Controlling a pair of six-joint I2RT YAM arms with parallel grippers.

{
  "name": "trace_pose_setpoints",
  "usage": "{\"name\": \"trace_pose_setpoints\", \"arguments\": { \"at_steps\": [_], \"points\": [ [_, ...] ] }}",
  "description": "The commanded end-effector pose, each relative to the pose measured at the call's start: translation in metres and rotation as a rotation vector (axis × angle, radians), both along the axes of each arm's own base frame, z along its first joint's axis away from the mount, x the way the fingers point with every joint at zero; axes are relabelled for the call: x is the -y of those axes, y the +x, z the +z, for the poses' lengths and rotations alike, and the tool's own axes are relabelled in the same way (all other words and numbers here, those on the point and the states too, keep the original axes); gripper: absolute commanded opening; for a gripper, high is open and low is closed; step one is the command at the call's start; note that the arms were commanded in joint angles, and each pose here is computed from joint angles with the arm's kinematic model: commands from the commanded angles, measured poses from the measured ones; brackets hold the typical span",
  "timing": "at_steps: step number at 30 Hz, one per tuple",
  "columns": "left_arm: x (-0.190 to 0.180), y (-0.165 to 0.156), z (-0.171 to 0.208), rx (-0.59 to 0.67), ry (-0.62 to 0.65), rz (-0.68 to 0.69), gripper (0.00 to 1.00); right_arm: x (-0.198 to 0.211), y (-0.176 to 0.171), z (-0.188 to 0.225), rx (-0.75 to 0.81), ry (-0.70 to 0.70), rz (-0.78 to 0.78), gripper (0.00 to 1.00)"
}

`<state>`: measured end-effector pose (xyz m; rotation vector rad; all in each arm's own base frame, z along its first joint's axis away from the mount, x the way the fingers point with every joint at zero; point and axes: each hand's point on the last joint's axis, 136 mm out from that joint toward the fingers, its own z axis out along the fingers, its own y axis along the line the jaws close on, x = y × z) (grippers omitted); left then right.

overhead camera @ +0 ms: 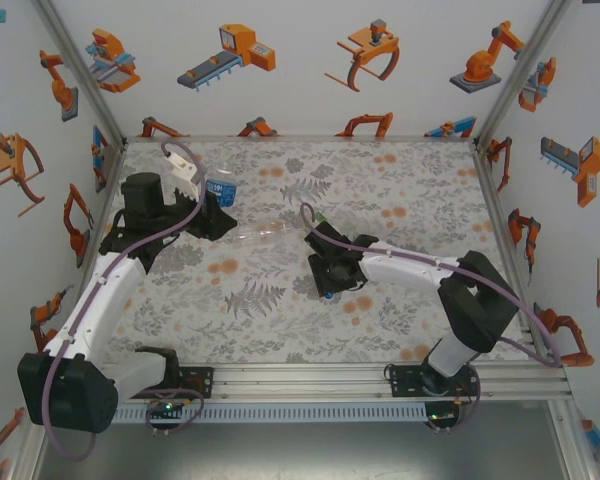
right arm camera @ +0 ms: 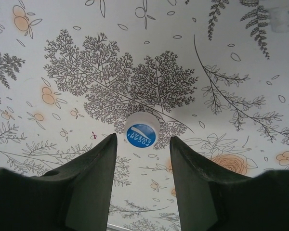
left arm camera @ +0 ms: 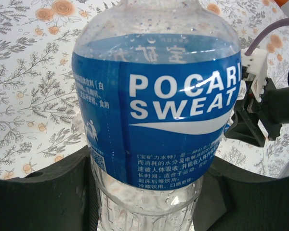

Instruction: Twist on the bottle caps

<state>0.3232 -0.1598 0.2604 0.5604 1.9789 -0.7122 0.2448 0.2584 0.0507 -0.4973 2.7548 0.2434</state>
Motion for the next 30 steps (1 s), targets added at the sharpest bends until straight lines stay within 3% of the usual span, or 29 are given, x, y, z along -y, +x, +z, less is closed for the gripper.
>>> {"name": "trace_pose_setpoints", "arguments": {
  "at_steps": [1,27,30],
  "points": [
    [0.004,-0.005,0.015,0.028,-0.019,-0.028,0.05,-0.007,0.000,-0.002,0.009,-0.002,0.030,0.46],
    [0.006,-0.007,0.015,0.026,-0.015,-0.034,0.05,-0.009,0.004,-0.020,-0.011,-0.037,0.028,0.39],
    [0.006,-0.007,0.015,0.027,-0.013,-0.036,0.05,-0.010,0.004,-0.019,-0.012,-0.035,0.028,0.35]
  ]
}}
